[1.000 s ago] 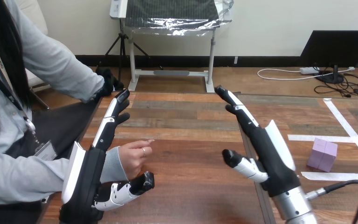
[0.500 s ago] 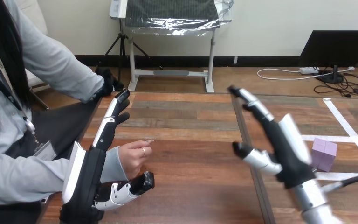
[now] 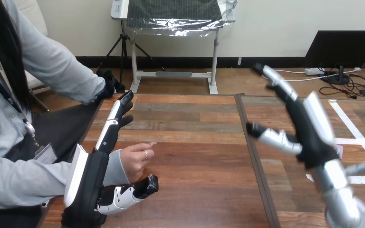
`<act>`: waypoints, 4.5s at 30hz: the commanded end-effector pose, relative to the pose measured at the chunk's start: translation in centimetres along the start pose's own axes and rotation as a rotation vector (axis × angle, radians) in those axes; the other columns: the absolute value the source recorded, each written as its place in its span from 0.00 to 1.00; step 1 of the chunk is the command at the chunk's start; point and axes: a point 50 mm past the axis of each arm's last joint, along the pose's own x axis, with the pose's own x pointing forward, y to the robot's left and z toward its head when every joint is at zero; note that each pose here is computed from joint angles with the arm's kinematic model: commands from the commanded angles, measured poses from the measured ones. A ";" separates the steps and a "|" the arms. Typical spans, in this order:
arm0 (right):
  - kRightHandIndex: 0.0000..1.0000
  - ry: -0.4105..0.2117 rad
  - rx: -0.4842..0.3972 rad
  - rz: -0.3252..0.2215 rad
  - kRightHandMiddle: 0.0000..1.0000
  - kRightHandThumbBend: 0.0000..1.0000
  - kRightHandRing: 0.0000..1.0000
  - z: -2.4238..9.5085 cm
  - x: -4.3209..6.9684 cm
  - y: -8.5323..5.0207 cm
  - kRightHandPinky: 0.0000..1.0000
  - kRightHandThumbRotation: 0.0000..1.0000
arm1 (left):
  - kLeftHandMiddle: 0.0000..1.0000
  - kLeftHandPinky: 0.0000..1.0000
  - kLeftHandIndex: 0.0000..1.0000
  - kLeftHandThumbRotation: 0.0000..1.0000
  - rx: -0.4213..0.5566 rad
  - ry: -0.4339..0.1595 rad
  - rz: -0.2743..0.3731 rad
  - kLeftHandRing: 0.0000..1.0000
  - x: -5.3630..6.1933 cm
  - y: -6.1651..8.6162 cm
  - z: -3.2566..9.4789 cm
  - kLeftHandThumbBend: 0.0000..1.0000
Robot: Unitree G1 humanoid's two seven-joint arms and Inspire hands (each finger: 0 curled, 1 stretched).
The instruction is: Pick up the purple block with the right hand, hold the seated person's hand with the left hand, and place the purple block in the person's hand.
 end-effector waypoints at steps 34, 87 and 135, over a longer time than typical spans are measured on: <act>0.91 0.131 -0.217 -0.121 0.89 1.00 0.91 -1.5 5.2 -6.1 0.82 0.83 | 0.96 0.86 0.96 0.85 0.006 -0.082 0.028 0.93 1.4 0.8 0.5 1.00; 0.84 0.541 -0.347 -0.100 0.84 1.00 0.86 -5.6 3.5 -8.6 0.72 0.66 | 0.98 0.89 0.97 0.80 -0.050 -0.095 0.021 0.95 1.2 1.3 0.8 1.00; 0.85 0.805 -0.366 0.032 0.81 1.00 0.83 -8.2 0.2 -7.4 0.73 0.65 | 0.99 0.90 0.95 0.74 -0.080 -0.110 0.025 0.96 0.6 1.7 1.2 1.00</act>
